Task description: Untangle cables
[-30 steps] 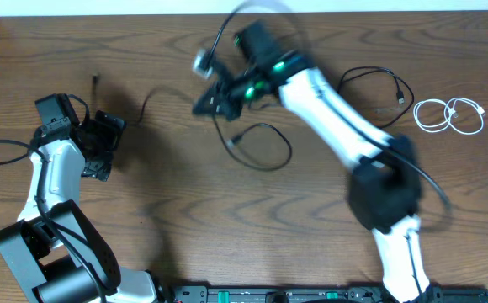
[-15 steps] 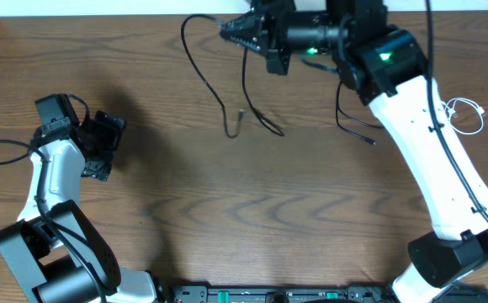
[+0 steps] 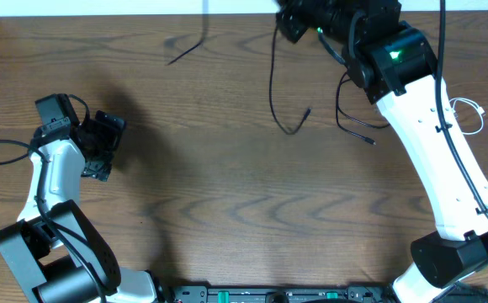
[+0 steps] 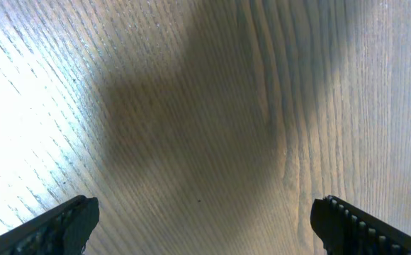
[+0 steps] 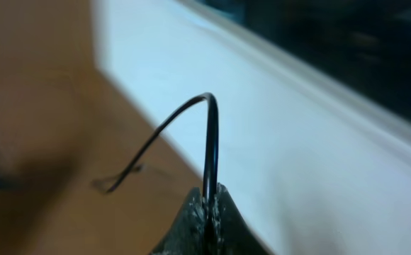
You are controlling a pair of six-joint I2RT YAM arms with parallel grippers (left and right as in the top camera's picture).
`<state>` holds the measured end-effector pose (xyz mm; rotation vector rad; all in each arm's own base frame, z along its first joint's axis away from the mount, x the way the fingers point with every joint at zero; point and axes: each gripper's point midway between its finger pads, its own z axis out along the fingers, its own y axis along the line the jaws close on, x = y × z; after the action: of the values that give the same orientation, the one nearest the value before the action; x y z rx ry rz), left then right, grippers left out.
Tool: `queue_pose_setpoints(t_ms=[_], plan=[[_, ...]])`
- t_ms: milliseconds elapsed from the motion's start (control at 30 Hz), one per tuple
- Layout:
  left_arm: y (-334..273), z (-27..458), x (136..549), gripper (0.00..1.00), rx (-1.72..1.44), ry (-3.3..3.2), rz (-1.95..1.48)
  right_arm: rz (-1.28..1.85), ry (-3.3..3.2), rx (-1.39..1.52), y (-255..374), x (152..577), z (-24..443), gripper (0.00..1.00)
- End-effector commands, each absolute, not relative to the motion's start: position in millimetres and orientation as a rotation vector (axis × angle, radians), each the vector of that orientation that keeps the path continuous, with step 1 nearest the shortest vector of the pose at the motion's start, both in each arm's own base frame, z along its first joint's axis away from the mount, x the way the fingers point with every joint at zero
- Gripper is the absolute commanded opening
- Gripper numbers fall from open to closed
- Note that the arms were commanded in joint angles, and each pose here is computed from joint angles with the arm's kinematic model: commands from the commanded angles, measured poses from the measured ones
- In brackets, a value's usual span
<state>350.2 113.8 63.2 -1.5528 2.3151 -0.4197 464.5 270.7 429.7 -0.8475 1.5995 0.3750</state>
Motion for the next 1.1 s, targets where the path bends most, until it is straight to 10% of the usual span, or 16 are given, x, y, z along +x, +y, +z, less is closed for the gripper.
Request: queue_pose_setpoints(t_ms=[0, 867, 1067], plan=[[113, 64, 348, 0.99, -1.566, 2.308, -0.426, 0.042, 1.707, -0.469, 195, 501, 441, 0.01], [113, 64, 348, 0.99, -1.566, 2.308, -0.426, -0.200, 2.114, 0.968, -108, 454, 312, 0.02], [113, 64, 348, 1.00, -1.566, 2.308, -0.426, -0.211, 2.133, 1.010, -112, 446, 305, 0.33]])
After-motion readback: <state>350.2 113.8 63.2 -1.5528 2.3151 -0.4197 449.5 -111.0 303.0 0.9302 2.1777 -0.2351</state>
